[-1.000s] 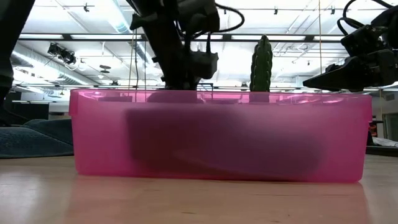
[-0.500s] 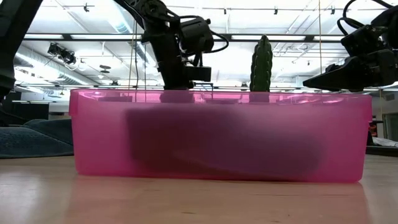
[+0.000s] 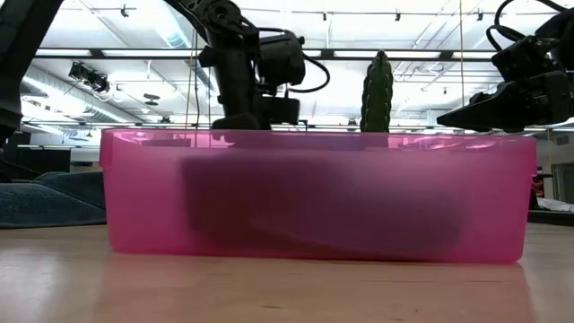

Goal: Pick & Place hat
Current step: Adjust the bottom black cap in the blue bin, then put the blue cap into the red bin

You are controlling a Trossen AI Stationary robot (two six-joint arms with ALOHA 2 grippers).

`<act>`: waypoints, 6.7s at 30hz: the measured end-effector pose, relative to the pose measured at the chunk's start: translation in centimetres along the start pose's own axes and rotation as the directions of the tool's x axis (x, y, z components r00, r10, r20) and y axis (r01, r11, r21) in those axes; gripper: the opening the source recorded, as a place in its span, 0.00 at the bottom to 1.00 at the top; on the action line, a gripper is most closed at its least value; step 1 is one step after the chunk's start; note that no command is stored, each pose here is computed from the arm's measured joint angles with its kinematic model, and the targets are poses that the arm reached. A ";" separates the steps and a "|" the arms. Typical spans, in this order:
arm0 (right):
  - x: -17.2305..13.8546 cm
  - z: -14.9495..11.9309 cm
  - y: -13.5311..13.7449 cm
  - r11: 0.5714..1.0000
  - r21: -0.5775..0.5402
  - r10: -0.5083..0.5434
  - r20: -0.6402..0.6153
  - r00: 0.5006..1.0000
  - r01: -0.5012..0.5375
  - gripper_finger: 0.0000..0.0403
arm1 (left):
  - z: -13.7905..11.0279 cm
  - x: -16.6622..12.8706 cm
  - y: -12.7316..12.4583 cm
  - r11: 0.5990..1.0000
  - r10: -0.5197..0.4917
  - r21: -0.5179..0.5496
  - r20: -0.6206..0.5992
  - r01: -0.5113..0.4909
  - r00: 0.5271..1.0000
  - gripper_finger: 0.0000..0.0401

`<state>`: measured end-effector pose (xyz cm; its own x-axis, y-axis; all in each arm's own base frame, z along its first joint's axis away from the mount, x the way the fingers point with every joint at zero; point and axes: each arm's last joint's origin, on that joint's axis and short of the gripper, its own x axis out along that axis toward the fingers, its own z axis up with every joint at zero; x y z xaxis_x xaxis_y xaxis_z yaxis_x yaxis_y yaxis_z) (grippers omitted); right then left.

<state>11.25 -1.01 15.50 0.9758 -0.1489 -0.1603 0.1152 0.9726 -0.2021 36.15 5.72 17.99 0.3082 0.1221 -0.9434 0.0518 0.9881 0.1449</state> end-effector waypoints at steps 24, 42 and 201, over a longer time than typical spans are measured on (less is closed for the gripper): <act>0.0 0.0 0.0 1.000 0.000 0.000 0.000 1.000 0.000 0.48 | 3.2 -4.8 -5.3 0.983 0.122 0.135 -0.001 -0.121 0.993 0.03; 0.0 0.0 0.0 1.000 0.000 0.000 0.001 1.000 0.000 0.48 | 4.0 -4.0 -1.9 0.963 0.263 0.069 -0.043 -0.260 0.964 0.03; 0.0 0.1 0.0 1.000 0.001 0.002 0.008 1.000 -0.002 0.48 | 3.4 -12.2 -22.7 0.375 0.120 0.885 0.248 -0.275 0.961 0.01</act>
<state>11.26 -1.00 15.58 0.9774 -0.1456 -0.1530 0.1135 0.9730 -0.2010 34.44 -18.52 27.26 0.5379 0.2131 -0.8156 0.7756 0.2539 0.5779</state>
